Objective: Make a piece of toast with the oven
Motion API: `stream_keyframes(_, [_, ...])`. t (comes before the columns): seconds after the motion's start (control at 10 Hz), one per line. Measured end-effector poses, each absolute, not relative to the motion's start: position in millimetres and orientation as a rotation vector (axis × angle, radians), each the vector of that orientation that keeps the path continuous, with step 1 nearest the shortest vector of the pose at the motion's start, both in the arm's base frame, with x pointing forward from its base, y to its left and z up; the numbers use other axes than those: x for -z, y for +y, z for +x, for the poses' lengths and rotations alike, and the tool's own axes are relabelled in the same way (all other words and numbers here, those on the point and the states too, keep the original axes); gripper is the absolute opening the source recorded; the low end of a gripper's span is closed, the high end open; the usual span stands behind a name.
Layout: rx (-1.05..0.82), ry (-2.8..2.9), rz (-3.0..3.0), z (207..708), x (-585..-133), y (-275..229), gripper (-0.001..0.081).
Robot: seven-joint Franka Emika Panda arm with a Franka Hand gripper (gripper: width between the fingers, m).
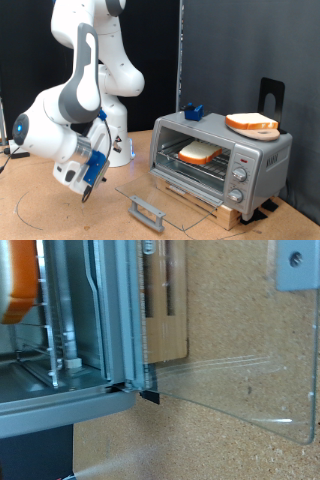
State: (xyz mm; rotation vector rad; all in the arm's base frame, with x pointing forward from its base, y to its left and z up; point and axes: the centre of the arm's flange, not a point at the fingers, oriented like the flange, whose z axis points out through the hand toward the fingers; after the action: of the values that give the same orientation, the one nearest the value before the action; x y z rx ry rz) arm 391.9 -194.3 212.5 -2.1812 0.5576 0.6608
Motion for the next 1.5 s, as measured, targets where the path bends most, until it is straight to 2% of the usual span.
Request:
stream_keyframes(0.4, [-0.712, 0.616, -2.155, 393, -170, -179, 0.0808])
stream_keyframes(0.8, [-0.787, 0.57, -2.122, 387, -147, -140, 0.0808])
stream_keyframes(1.2, [-0.793, 0.55, -2.07, 381, -146, -112, 0.0808])
stream_keyframes(1.5, [-0.787, 0.479, -1.981, 377, -174, -115, 0.0808])
